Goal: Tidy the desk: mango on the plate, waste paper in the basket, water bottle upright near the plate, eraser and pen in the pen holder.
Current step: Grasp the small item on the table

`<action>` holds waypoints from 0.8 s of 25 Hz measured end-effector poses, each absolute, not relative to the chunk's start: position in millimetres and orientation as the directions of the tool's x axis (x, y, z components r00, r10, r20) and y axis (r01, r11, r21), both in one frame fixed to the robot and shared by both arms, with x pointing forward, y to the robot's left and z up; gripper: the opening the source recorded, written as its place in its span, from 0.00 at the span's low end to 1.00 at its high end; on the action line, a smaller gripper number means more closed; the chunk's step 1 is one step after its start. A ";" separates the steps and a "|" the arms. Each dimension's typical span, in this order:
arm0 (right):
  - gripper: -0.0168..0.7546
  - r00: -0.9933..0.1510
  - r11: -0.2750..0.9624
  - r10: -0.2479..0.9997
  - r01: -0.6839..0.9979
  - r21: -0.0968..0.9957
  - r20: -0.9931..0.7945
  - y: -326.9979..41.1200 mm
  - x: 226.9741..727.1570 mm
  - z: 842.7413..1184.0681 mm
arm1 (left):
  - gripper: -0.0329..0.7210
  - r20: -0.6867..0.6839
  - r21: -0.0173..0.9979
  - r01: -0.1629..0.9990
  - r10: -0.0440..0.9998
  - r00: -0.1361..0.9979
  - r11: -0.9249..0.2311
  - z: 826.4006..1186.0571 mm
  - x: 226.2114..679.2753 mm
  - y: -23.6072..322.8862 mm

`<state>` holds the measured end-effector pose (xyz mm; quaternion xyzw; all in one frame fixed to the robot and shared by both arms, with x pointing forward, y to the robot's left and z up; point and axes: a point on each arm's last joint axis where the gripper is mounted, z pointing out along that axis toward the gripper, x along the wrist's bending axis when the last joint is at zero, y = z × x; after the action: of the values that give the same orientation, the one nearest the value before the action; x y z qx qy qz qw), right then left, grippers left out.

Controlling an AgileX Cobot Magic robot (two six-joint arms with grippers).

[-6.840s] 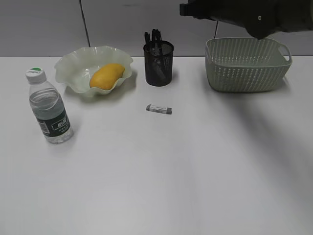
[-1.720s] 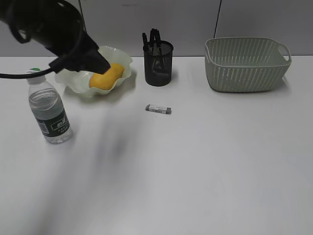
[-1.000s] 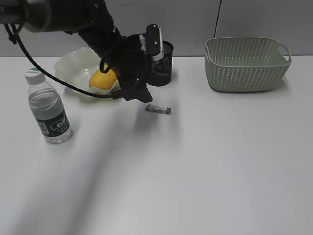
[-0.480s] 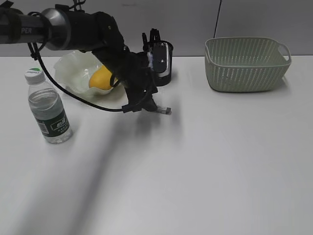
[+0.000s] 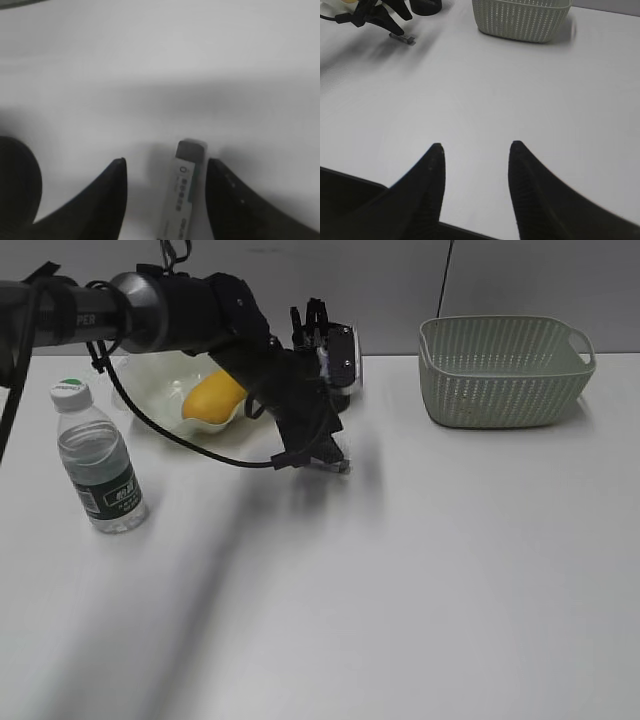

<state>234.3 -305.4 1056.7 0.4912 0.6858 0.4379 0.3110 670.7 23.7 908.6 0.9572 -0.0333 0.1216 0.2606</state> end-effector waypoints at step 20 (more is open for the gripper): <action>0.46 -0.324 0.133 0.946 0.401 0.907 0.005 -305.4 234.1 1056.7 | 0.42 0.164 0.480 -0.089 -0.010 0.986 -0.873 883.8 670.6 20.2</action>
<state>234.1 -305.4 1056.7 0.4913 0.6853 0.4385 0.3110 670.6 20.2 883.8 0.9645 -0.0257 0.0781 0.2509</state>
